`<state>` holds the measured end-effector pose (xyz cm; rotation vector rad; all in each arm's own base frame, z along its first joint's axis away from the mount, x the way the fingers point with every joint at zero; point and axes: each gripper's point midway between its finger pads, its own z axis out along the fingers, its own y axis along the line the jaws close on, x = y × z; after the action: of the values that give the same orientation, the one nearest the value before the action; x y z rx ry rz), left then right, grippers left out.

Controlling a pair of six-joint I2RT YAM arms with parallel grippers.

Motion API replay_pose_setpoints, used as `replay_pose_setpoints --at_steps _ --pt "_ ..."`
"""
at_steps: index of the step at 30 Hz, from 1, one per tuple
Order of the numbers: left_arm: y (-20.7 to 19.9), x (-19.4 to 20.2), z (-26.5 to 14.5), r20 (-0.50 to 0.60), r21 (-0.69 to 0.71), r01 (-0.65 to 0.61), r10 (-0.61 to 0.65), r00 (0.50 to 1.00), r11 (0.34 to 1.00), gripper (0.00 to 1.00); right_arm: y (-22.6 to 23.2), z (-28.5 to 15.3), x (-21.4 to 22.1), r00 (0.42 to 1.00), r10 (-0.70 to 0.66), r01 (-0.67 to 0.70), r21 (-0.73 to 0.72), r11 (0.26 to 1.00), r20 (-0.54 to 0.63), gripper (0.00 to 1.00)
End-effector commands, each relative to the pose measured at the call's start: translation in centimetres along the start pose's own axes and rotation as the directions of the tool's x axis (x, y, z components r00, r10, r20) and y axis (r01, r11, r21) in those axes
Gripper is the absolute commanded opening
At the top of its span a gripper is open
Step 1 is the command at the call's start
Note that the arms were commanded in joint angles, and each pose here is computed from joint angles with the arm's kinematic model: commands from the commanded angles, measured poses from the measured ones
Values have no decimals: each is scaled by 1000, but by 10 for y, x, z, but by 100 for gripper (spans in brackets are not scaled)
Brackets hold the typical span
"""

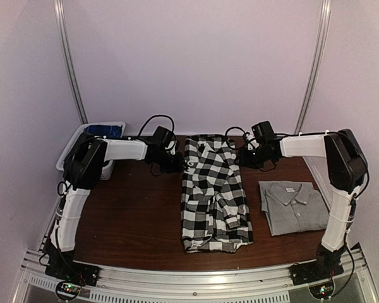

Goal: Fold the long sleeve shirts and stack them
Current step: Move the rectangle-folded shirt to the center of the board.

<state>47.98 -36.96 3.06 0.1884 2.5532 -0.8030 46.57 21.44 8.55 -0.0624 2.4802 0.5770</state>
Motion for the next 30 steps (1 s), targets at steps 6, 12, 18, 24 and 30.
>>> replay_pose_setpoints --at_steps 6,12,18,24,30 --pt "-2 22 24 -70 -26 -26 24 997 999 25 6 -16 -7 999 -7 8 -9 1000 49 44" --pt "0 14 20 -37 -34 5 -6 999 999 0 15 -18 1 999 -31 31 -18 999 35 44" --pt "35 6 -5 2 -81 77 -77 997 994 0 29 -17 13 998 -56 57 -45 997 12 44" --pt "69 1 -24 12 -114 98 -97 995 989 0 56 -14 32 996 -82 79 -109 991 -18 44" --pt "69 -16 -17 6 -88 56 -56 998 995 0 90 -13 66 987 -134 118 -178 977 -84 44"
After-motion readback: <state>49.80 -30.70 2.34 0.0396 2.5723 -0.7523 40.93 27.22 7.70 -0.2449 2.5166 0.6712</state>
